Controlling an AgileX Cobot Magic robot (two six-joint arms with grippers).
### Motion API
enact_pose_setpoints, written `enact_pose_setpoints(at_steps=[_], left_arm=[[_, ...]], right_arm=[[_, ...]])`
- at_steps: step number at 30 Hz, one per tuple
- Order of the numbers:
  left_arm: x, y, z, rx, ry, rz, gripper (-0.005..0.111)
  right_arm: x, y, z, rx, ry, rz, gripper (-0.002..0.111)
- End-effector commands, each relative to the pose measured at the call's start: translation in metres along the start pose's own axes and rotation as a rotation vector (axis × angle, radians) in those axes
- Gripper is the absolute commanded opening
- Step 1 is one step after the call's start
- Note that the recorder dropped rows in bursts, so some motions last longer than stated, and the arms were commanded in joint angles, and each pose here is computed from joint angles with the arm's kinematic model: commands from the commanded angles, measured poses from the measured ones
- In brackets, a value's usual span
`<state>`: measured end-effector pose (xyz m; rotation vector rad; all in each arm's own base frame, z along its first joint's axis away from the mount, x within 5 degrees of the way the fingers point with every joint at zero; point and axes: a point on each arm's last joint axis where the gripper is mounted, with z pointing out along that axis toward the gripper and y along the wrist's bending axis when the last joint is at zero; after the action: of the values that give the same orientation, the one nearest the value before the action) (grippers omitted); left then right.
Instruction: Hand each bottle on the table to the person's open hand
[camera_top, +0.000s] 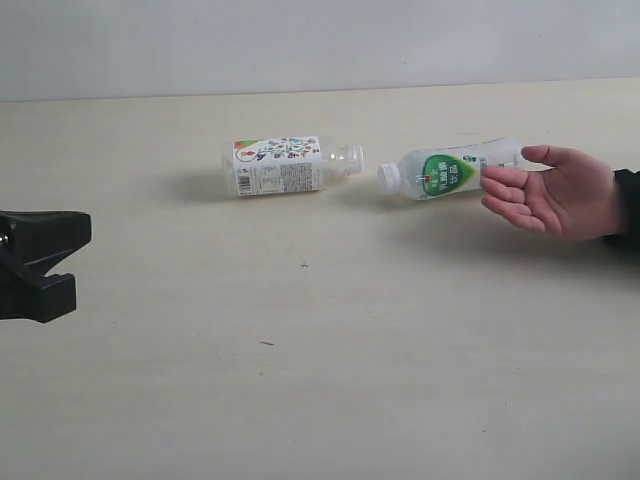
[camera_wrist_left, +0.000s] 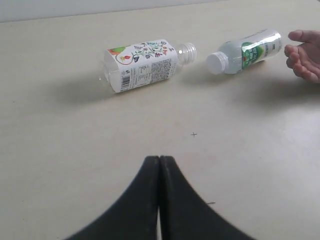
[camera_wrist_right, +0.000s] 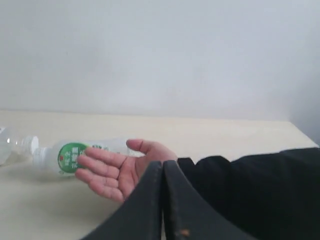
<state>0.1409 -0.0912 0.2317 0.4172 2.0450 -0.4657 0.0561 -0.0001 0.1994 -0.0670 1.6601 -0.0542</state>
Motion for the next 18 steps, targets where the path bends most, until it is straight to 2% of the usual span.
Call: enact_pose_setpoints(at_steps=[1,4,8,18], left_arm=[[-0.0003,0.0010,-0.0006,-0.007,-0.016,-0.010,0.000],[-0.0003,0.0010,-0.0006,-0.007,-0.016,-0.010,0.000],[-0.0003,0.0010,-0.0006,-0.007,-0.016,-0.010,0.000],[-0.0003,0.0010,-0.0006,-0.007,-0.016,-0.010,0.000]], right_arm=[[-0.0100,-0.0002,-0.0008,0.003,-0.121,0.019,0.000],[-0.0105,-0.0001,-0.0009,0.001,-0.126,0.033,0.000],[-0.0105,0.0006,-0.0009,-0.019,-0.126,0.241,0.000],[-0.0168,-0.0007,-0.0019,-0.022,-0.196,0.329,0.000]])
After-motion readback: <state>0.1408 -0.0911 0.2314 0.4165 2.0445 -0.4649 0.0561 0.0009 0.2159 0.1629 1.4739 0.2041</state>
